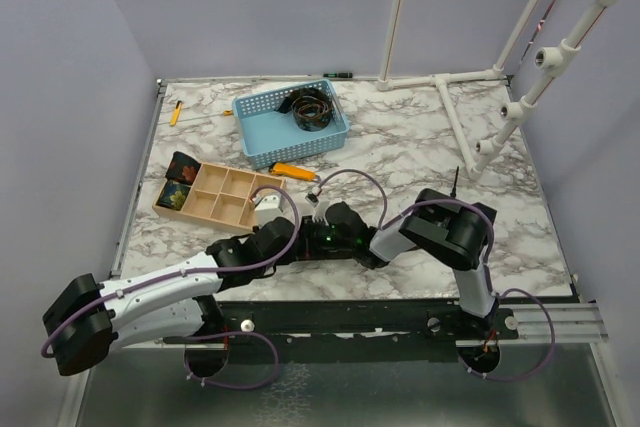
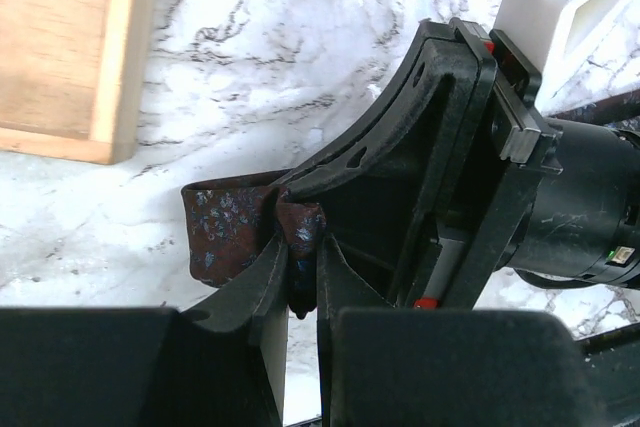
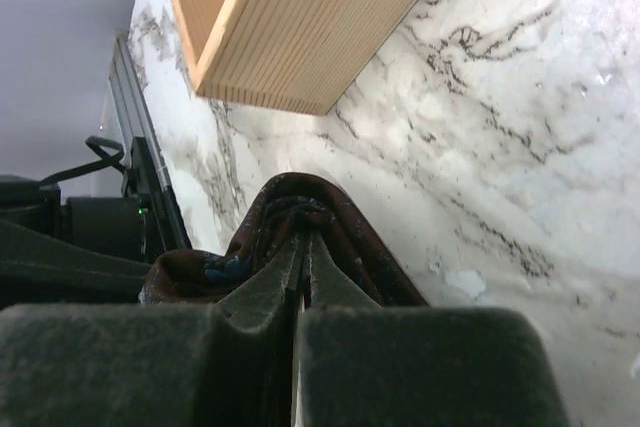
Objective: Roll the ties
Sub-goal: Roll the tie at the center of the board.
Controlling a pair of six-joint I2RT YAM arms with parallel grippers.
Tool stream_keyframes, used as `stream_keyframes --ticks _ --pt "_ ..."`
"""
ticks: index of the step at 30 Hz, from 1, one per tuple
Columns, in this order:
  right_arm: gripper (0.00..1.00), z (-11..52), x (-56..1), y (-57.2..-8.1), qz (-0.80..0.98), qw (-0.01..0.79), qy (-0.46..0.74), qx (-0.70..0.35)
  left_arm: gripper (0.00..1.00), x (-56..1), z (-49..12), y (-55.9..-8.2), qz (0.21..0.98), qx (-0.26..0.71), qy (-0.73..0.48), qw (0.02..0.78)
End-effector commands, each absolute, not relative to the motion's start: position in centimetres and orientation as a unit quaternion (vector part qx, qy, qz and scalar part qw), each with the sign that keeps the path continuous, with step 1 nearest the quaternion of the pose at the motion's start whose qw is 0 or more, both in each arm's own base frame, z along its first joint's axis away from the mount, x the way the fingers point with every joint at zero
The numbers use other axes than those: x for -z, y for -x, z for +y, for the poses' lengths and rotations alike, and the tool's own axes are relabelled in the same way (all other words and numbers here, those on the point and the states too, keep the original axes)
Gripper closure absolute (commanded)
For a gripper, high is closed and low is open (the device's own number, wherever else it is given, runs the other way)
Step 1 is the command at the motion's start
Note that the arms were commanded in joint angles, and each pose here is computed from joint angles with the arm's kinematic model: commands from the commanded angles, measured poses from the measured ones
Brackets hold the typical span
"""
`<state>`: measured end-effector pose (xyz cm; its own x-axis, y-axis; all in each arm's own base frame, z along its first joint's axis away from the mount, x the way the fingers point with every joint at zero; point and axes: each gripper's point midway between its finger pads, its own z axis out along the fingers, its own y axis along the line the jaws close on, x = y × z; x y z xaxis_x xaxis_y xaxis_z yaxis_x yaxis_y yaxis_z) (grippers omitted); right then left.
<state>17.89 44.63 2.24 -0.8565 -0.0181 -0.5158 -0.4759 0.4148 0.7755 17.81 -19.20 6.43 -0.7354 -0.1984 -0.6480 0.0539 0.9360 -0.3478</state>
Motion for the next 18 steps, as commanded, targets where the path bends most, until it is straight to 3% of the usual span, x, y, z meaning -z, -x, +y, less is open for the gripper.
stream_keyframes --ticks 1,5,18 --pt "0.94 44.3 -3.5 -17.2 0.793 0.25 0.167 -0.53 1.0 -7.5 -19.6 -18.7 0.909 0.156 0.045 0.385" --pt "0.88 43.4 -3.6 -18.1 0.808 0.27 0.152 -0.501 1.0 -7.7 -19.6 -19.0 0.913 0.125 0.025 0.387" --pt "0.85 39.0 -3.5 -20.5 0.866 0.31 0.096 -0.379 1.0 -8.2 -19.3 -19.6 0.913 0.073 0.008 0.401"
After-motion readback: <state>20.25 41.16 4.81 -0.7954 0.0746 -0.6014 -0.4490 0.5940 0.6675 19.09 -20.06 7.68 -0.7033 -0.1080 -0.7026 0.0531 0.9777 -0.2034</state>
